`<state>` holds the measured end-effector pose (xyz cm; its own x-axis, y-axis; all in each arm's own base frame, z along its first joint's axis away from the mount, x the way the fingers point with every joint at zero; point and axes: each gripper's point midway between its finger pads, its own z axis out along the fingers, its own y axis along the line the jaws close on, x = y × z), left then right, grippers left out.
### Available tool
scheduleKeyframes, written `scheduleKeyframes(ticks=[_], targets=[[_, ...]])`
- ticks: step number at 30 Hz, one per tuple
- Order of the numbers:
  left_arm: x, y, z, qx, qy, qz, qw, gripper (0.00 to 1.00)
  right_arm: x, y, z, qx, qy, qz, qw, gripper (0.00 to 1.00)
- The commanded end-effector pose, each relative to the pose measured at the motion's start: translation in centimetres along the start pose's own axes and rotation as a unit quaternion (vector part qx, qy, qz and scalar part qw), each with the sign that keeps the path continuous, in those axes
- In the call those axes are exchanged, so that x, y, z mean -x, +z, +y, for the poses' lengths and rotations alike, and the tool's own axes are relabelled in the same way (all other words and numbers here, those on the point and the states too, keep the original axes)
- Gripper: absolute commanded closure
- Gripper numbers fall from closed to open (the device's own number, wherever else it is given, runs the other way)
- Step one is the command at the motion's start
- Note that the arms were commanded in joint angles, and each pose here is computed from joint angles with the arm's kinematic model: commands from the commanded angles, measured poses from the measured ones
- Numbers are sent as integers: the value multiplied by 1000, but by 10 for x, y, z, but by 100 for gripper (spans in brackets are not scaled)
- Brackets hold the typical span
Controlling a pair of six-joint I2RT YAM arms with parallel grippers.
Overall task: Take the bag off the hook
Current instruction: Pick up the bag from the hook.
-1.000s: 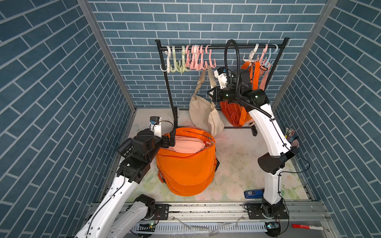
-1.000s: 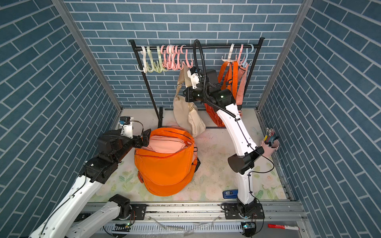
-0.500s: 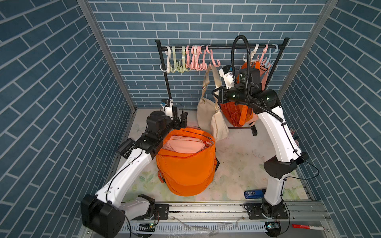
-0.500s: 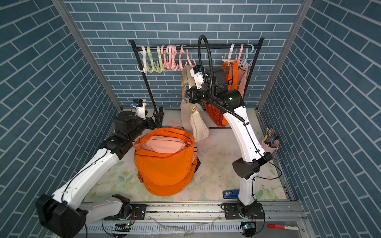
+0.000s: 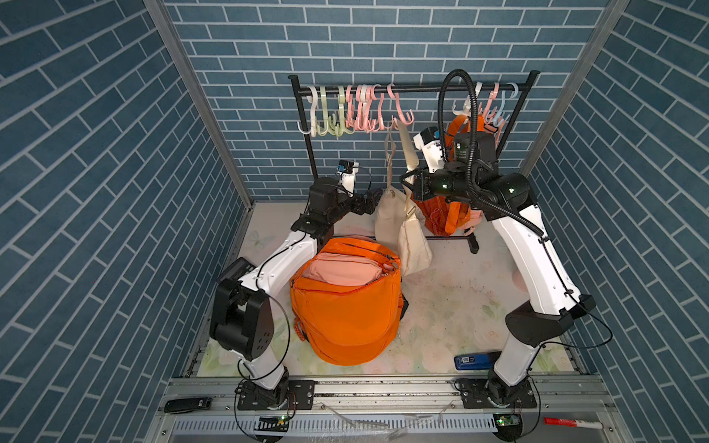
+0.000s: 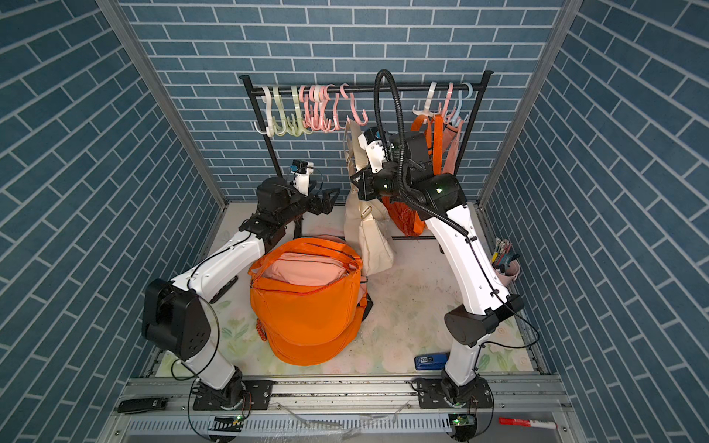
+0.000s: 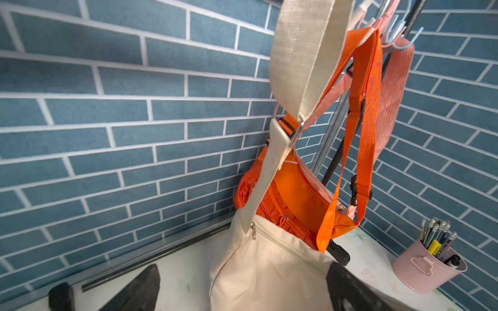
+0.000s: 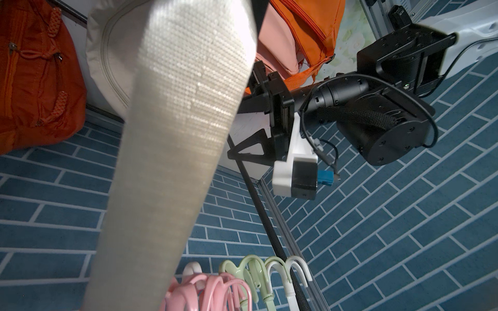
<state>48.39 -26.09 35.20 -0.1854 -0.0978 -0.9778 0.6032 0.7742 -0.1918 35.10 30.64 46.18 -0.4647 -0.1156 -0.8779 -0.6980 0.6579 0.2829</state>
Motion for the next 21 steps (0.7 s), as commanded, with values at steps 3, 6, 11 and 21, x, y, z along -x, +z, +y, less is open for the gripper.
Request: scheduleKeyframes(ticks=[3,6,11,21], targets=[[13,27,-23,-62,13,-36,997,4,6,-21,16,25,-28,-15,999,100],[11,41,-15,-50,0,-44,998,6,4,-22,13,17,-27,-14,999,100],[15,59,-3,-28,-9,-69,997,9,1,-23,14,20,-24,-15,999,100],[21,87,5,-29,-10,-88,996,22,-6,-19,13,23,-19,-7,1000,100]])
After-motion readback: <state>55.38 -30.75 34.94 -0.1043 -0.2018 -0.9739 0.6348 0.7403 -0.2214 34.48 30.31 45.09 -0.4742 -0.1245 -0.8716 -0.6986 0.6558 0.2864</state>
